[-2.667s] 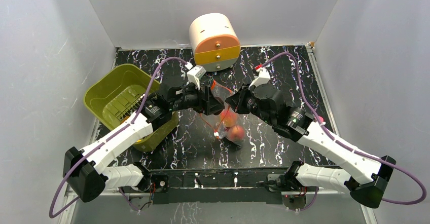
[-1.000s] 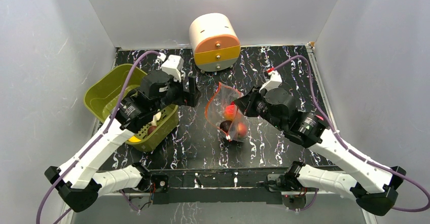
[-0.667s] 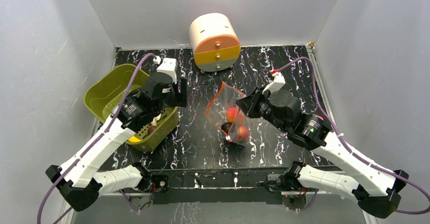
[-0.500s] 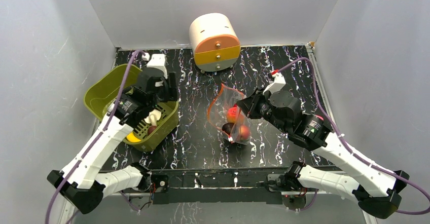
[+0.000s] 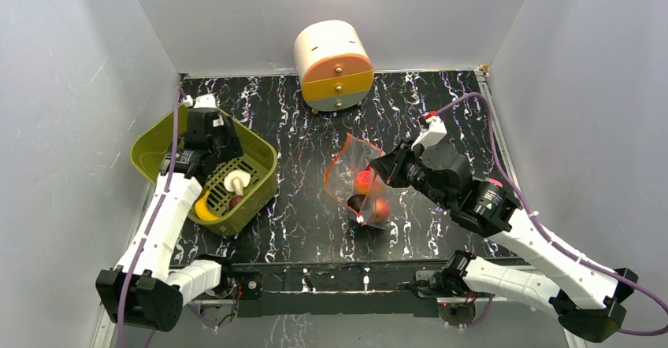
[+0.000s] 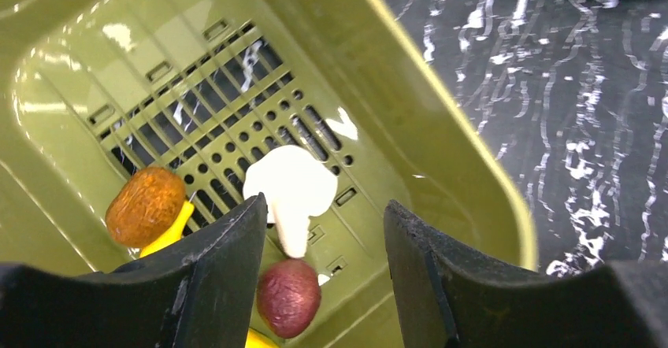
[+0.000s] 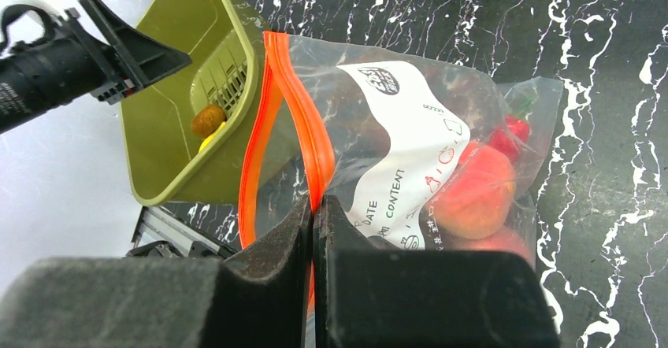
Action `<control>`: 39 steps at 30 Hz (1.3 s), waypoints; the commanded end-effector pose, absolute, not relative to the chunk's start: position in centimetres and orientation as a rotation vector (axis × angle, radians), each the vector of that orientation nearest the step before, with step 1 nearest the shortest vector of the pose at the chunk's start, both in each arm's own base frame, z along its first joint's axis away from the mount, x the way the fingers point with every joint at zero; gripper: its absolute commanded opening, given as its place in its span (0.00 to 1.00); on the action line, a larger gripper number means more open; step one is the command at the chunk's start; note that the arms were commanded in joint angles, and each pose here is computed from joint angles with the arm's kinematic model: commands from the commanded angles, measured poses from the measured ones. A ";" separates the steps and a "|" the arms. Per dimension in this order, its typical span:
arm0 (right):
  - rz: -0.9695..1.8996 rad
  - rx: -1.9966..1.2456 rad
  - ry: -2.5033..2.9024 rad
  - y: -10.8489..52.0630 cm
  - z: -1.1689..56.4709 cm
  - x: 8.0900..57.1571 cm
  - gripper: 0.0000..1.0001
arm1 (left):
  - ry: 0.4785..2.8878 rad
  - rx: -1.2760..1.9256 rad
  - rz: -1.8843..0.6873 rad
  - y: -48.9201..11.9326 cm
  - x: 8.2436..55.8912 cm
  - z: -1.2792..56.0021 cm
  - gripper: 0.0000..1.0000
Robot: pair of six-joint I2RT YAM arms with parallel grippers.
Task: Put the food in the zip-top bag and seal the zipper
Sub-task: Pick up the fake vegetable from the bin.
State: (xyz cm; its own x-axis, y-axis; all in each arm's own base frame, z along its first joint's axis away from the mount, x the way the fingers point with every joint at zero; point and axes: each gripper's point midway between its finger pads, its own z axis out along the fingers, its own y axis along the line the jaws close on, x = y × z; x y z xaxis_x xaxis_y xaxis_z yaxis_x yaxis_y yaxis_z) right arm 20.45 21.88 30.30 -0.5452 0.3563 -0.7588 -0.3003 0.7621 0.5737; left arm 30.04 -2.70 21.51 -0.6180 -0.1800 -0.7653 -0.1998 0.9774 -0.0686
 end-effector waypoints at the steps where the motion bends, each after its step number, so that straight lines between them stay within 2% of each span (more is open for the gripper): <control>1: 0.872 0.063 1.929 22.3 31.6 20.9 0.00 | 2.252 -0.384 -0.045 -1.4 30.5 19.5 0.54; 9: 0.817 0.033 1.973 23.1 30.4 21.8 0.00 | 2.235 -0.500 0.006 0.6 29.9 18.6 0.63; 12: 0.848 0.033 1.972 23.6 30.5 21.6 0.00 | 2.188 -0.536 0.048 1.5 30.0 18.8 0.78; 16: 0.805 0.036 1.947 22.9 31.8 22.1 0.00 | 2.196 -0.548 0.095 2.2 30.0 18.4 0.90; 17: 0.777 0.042 1.934 22.4 32.2 22.3 0.00 | 2.200 -0.548 0.106 2.3 30.0 18.1 0.97; 18: 0.750 0.056 1.923 21.9 32.3 22.6 0.00 | 2.203 -0.553 0.115 2.5 30.0 17.8 0.98; 27: 0.702 0.087 1.928 21.3 28.8 23.1 0.00 | 2.266 -0.716 0.126 2.5 29.9 14.9 0.98; 32: 0.754 0.029 1.971 22.4 26.5 22.2 0.00 | 2.190 -0.784 0.114 2.9 30.3 15.0 0.78; 35: 0.766 0.044 1.982 22.4 27.2 22.0 0.00 | 2.172 -0.841 0.123 3.1 29.7 14.5 0.63; 39: 0.771 0.056 1.980 22.3 28.4 22.0 0.00 | 2.219 -0.927 0.238 4.3 28.0 14.1 0.63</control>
